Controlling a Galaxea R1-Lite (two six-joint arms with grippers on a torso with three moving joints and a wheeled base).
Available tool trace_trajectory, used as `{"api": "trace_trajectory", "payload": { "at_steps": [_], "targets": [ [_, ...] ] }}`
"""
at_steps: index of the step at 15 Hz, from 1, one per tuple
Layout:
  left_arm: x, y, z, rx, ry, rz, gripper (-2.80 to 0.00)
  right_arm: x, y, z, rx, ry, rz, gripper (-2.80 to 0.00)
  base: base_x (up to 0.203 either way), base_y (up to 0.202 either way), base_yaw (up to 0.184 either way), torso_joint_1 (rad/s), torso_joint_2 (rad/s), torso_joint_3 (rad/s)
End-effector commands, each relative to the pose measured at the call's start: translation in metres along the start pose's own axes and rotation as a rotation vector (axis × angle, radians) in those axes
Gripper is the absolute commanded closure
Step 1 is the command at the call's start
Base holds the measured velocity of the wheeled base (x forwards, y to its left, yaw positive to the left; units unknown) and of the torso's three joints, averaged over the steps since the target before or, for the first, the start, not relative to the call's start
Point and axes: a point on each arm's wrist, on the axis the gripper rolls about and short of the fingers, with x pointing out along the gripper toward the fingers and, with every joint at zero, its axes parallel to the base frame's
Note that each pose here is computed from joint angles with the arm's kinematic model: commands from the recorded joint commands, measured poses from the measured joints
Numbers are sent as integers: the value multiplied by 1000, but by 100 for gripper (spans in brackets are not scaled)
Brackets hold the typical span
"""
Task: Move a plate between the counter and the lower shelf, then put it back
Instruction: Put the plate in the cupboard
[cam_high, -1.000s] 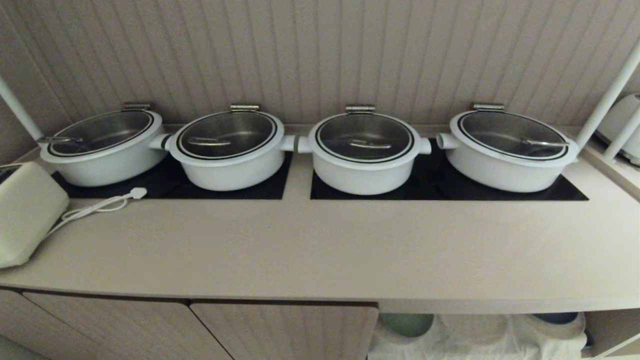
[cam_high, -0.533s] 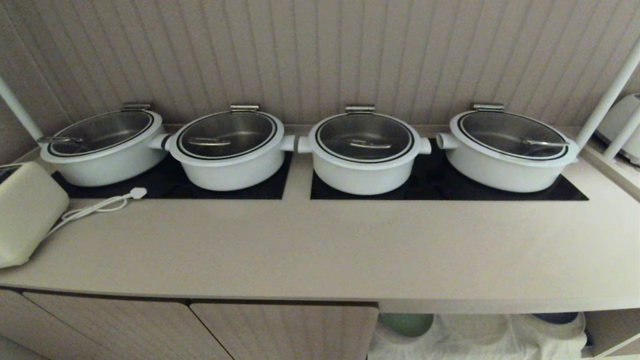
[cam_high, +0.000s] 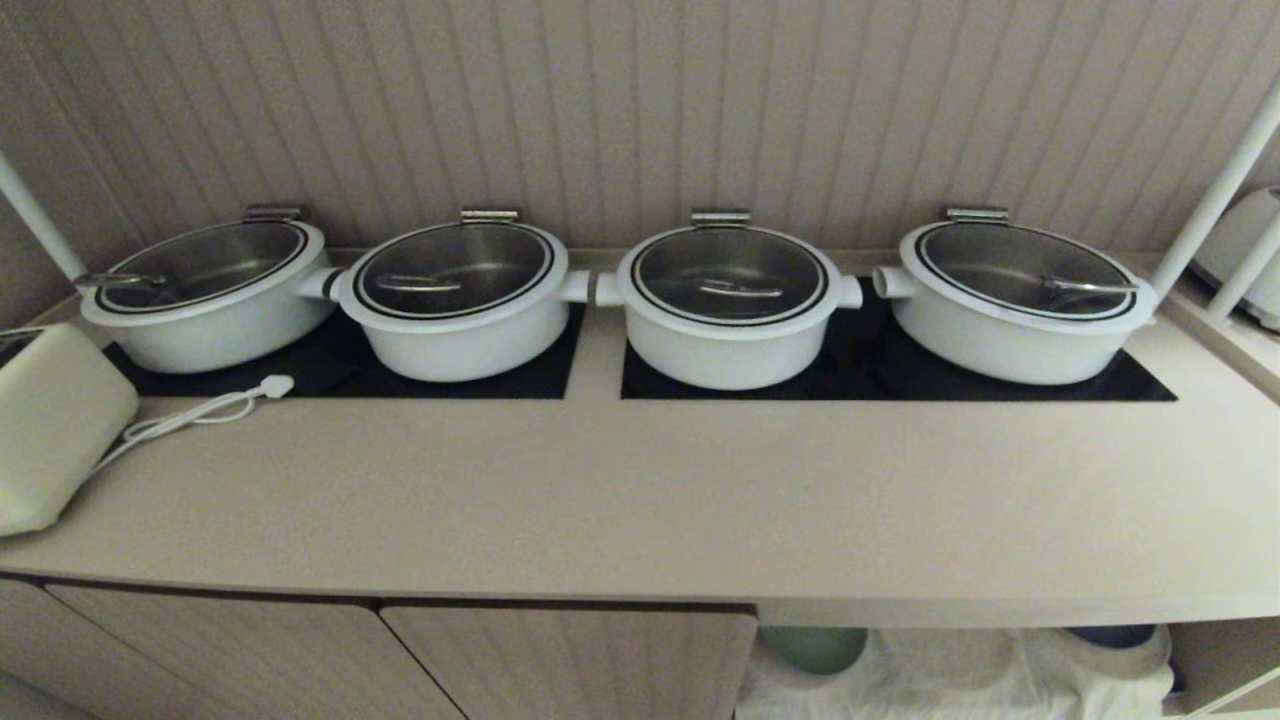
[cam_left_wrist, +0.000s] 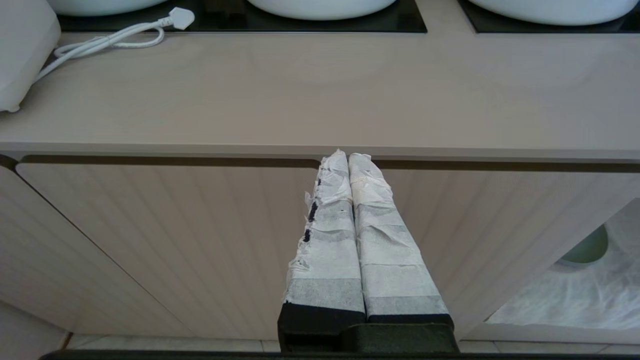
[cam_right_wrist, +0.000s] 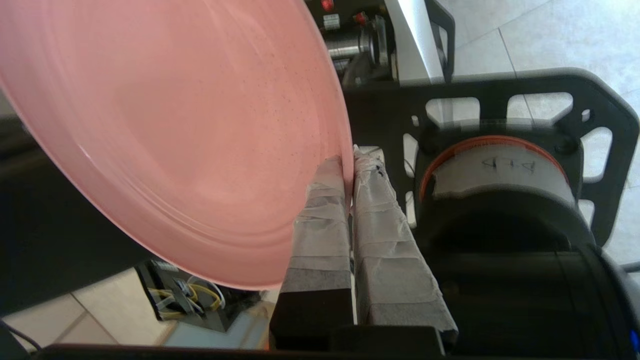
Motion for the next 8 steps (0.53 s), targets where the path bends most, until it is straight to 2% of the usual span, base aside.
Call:
{"api": "trace_trajectory", "payload": {
  "at_steps": [1, 8],
  "targets": [
    [0, 0, 0, 0, 0, 0, 0, 2, 2, 7, 20, 3, -1, 0, 0, 0, 0, 0, 0, 0],
    [0, 0, 0, 0, 0, 1, 0, 5, 4, 16, 34, 14, -20, 0, 0, 0, 0, 0, 0, 0]
  ]
}}
